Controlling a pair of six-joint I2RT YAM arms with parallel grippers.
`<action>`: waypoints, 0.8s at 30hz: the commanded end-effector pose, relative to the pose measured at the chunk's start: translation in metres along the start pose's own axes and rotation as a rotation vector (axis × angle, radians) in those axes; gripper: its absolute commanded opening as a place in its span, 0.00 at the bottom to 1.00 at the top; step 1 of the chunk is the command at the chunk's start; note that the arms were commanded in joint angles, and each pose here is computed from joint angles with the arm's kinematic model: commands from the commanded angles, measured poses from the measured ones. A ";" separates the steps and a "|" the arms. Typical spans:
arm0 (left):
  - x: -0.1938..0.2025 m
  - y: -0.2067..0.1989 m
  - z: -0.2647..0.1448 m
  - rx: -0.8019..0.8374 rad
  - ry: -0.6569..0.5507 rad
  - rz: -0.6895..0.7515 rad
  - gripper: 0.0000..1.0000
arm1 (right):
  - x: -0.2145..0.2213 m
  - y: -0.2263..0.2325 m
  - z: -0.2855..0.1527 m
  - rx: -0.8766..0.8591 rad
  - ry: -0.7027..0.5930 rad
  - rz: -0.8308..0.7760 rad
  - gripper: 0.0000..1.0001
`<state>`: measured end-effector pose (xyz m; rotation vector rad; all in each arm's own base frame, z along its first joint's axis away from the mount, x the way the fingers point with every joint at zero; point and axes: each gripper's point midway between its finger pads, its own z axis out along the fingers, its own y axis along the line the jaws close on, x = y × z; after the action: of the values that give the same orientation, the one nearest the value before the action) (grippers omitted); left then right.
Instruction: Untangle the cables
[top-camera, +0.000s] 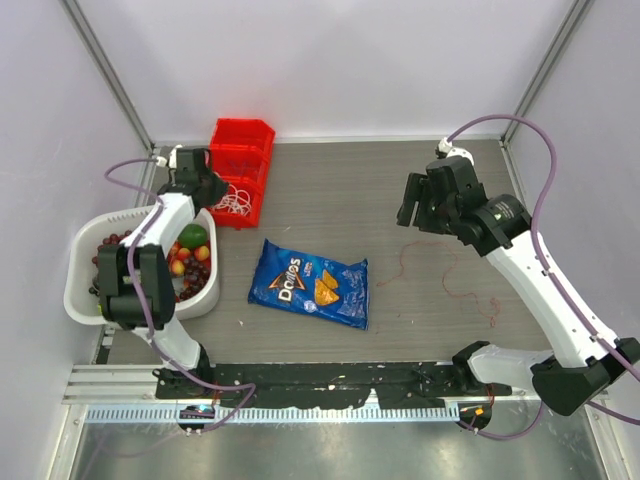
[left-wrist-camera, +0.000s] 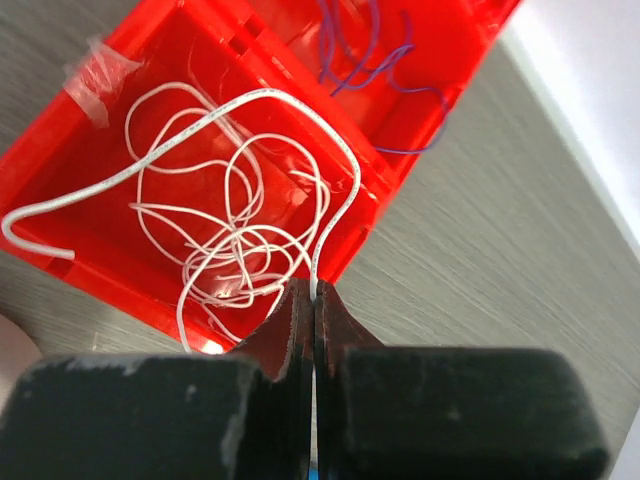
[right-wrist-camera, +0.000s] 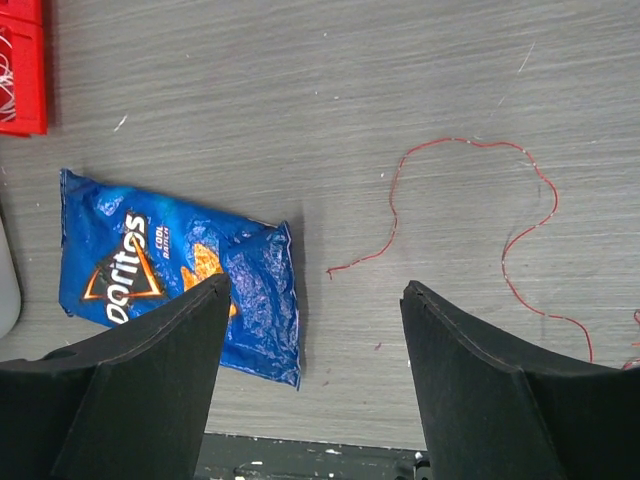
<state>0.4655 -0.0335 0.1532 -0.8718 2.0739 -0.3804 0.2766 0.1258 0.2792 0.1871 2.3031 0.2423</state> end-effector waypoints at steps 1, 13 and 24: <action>0.024 0.010 0.013 -0.124 0.151 -0.072 0.00 | 0.001 0.002 0.006 -0.025 0.009 0.009 0.74; 0.032 -0.016 0.033 -0.070 0.248 -0.020 0.14 | 0.022 -0.027 0.034 0.034 0.114 0.043 0.72; 0.014 -0.041 -0.035 0.018 0.206 0.022 0.77 | 0.045 -0.088 0.053 0.254 0.214 0.069 0.75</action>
<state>0.4639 -0.0659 0.1215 -0.9370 2.3593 -0.4260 0.2815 0.0900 0.2075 0.2973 2.5079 0.1462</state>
